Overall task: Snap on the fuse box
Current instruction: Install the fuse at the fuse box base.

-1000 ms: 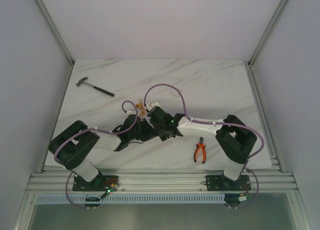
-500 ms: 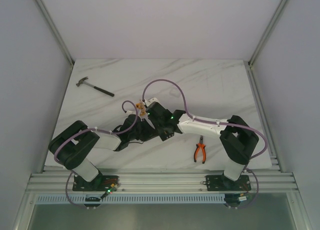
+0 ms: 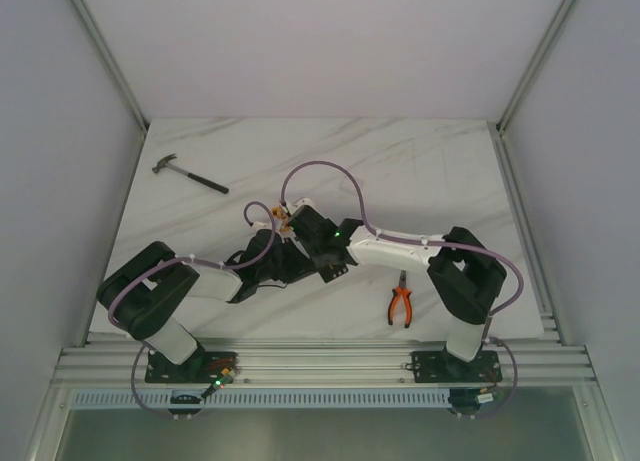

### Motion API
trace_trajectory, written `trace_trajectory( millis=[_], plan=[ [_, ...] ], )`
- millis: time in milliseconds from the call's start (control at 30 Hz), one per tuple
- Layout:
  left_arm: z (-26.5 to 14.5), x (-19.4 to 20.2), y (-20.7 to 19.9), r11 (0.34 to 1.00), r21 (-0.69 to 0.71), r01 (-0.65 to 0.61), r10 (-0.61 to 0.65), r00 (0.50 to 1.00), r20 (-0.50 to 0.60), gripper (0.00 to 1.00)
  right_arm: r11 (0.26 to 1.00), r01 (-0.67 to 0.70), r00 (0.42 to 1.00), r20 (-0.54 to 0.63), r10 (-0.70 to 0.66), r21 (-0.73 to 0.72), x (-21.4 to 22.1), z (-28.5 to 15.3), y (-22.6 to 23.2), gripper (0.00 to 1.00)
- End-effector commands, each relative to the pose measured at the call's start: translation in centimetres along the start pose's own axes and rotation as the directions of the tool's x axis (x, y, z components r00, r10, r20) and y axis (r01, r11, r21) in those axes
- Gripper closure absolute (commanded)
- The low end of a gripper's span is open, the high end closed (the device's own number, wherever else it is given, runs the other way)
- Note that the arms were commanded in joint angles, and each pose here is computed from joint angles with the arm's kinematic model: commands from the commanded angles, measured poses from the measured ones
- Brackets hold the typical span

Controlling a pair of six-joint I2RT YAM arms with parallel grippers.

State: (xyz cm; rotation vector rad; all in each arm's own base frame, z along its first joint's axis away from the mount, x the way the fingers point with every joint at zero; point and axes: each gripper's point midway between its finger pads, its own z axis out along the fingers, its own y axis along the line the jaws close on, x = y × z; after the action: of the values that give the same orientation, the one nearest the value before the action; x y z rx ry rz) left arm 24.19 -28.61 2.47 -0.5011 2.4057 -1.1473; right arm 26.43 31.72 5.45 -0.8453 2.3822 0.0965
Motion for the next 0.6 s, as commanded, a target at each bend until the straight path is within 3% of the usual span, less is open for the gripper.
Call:
trace_trajectory(
  millis=[0,300,567],
  plan=[
    [0.2,0.3,1.4,0.999,-0.051,0.017,-0.018,1.000,-0.013,0.77,1.000,0.006,1.000,0.004,-0.006,0.022,-0.7,0.1,0.0,0.73],
    [0.2,0.4,1.5,0.998,-0.053,0.017,-0.018,1.000,-0.015,0.77,0.999,0.001,1.000,-0.016,0.000,0.044,-0.2,0.3,-0.8,0.88],
    [0.2,0.4,1.6,0.998,-0.057,0.022,-0.023,1.000,-0.016,0.77,0.999,-0.032,0.999,-0.033,0.032,0.009,0.1,0.2,-1.3,0.92]
  ],
)
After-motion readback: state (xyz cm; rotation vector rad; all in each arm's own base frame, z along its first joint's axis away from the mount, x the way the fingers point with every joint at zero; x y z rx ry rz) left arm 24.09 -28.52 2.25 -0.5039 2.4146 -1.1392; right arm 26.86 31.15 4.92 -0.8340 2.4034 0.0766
